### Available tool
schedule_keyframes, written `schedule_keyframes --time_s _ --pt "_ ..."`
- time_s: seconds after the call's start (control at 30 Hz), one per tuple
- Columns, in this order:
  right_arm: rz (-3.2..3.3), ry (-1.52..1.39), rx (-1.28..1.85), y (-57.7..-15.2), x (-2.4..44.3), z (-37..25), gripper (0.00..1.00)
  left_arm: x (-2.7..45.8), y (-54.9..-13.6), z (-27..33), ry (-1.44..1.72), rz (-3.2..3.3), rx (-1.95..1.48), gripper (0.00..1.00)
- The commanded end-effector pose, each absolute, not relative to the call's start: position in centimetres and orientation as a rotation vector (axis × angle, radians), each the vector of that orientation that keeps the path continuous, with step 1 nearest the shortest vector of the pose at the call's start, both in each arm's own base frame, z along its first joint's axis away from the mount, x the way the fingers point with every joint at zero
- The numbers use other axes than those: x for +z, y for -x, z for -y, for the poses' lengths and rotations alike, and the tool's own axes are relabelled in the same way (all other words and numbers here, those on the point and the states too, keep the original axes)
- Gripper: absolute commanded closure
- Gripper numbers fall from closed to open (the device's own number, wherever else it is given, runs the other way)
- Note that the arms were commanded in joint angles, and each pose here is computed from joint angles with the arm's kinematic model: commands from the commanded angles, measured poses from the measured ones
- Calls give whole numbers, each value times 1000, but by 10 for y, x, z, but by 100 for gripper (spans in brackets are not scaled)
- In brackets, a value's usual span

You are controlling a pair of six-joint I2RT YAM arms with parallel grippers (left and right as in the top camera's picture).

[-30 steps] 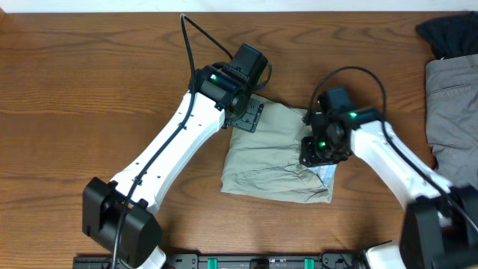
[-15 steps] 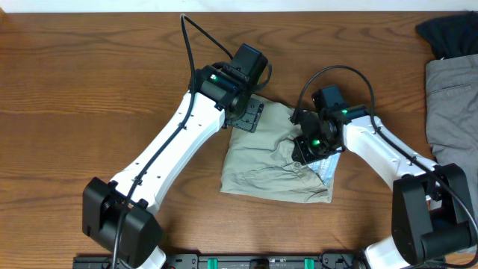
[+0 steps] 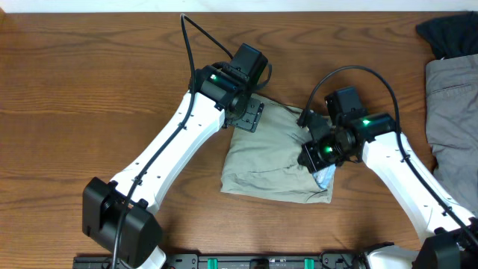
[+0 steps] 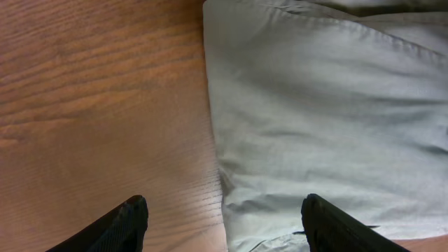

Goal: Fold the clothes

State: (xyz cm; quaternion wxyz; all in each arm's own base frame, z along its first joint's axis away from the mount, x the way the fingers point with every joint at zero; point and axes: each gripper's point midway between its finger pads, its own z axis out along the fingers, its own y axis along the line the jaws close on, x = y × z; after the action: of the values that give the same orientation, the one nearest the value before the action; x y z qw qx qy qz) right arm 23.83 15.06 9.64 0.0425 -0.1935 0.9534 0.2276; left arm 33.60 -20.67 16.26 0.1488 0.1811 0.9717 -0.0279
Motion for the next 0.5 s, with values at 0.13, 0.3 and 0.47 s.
schedule_keyframes --time_s 0.13,0.3,0.47 --pt "-3204 316 486 -201 86 -116 99 163 -337 205 -528 -2787 -72 27" --pt "-3300 226 446 -184 88 -109 99 164 -339 207 -525 -2777 -78 27" --pt "-3310 226 443 -181 88 -108 99 163 -335 210 -536 -2792 -114 27"
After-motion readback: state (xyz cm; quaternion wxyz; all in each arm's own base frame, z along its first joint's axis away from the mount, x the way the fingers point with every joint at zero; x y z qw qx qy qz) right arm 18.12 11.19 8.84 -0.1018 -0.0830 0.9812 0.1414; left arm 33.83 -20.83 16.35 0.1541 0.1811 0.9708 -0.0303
